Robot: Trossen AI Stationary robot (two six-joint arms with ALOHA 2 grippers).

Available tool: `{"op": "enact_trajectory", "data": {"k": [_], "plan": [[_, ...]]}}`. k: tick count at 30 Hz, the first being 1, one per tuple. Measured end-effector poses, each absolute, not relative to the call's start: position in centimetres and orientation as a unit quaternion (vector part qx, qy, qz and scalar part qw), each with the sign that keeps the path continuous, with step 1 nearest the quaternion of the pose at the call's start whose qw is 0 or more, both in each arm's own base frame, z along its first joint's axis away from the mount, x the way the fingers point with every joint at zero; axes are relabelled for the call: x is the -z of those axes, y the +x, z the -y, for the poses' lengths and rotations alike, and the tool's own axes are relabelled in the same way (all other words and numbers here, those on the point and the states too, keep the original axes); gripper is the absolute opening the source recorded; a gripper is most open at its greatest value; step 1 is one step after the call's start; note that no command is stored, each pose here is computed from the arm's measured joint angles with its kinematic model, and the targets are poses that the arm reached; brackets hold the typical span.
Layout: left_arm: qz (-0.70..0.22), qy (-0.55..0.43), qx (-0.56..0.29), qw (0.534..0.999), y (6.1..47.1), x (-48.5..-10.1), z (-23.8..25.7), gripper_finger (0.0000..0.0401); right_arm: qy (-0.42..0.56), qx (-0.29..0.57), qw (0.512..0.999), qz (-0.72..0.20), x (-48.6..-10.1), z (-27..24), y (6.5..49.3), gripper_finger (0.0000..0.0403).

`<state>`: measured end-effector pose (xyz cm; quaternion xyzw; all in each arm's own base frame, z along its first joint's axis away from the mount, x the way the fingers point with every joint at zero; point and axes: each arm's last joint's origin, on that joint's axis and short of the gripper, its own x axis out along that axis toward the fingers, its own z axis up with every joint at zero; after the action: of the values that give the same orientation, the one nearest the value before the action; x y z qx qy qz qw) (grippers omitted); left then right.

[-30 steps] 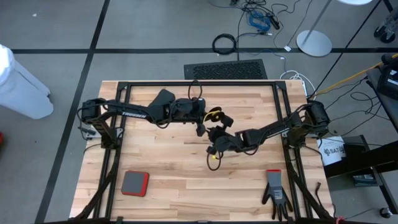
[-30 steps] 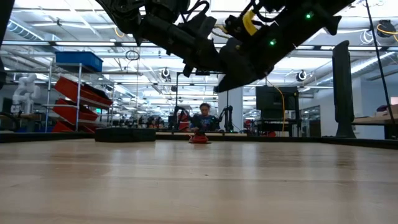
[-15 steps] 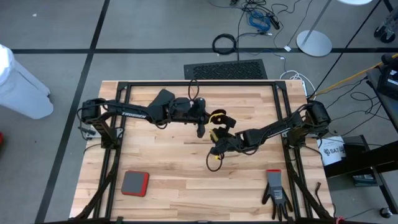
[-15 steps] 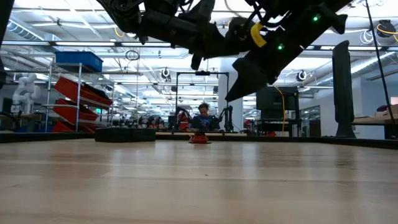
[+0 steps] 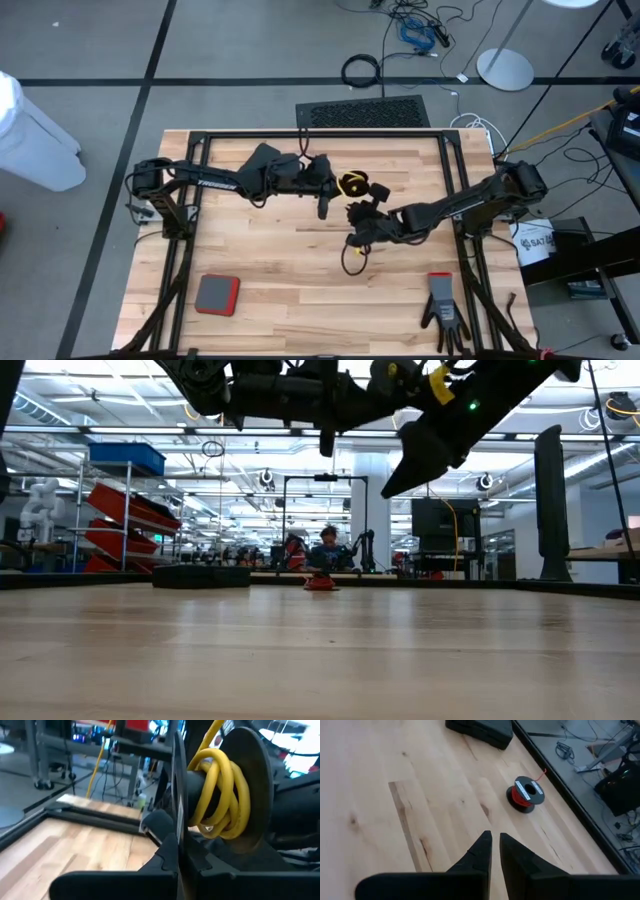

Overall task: Coil cords
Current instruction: Coil the yellow wire onto the black spool

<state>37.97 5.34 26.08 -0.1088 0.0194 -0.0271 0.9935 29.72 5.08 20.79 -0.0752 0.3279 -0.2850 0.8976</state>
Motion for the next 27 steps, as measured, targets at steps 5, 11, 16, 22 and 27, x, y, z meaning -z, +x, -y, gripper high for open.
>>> {"op": "enact_trajectory", "data": {"k": [5,11,16,22,27], "plan": [[-0.007,-0.103,0.034,0.994,38.0,-26.3,-5.3,0.0000,-0.079,0.275,0.899,-0.331,-21.4,-5.9,28.9,0.0022],[0.012,-0.095,0.040,0.995,38.0,-26.7,-5.3,0.0000,-0.097,0.281,0.905,-0.304,-22.6,-7.8,27.4,0.0022],[0.025,-0.082,0.041,0.995,37.9,-26.9,-5.3,0.0000,-0.121,0.271,0.922,-0.249,-24.9,-9.9,25.7,0.0022],[0.039,-0.063,0.025,0.997,37.9,-27.2,-5.4,0.0000,-0.153,0.247,0.944,-0.155,-27.8,-12.9,24.5,0.0022],[0.048,-0.049,0.011,0.998,37.9,-27.3,-5.5,0.0000,-0.251,0.235,0.935,-0.085,-29.8,-15.3,25.3,0.0022]]}}
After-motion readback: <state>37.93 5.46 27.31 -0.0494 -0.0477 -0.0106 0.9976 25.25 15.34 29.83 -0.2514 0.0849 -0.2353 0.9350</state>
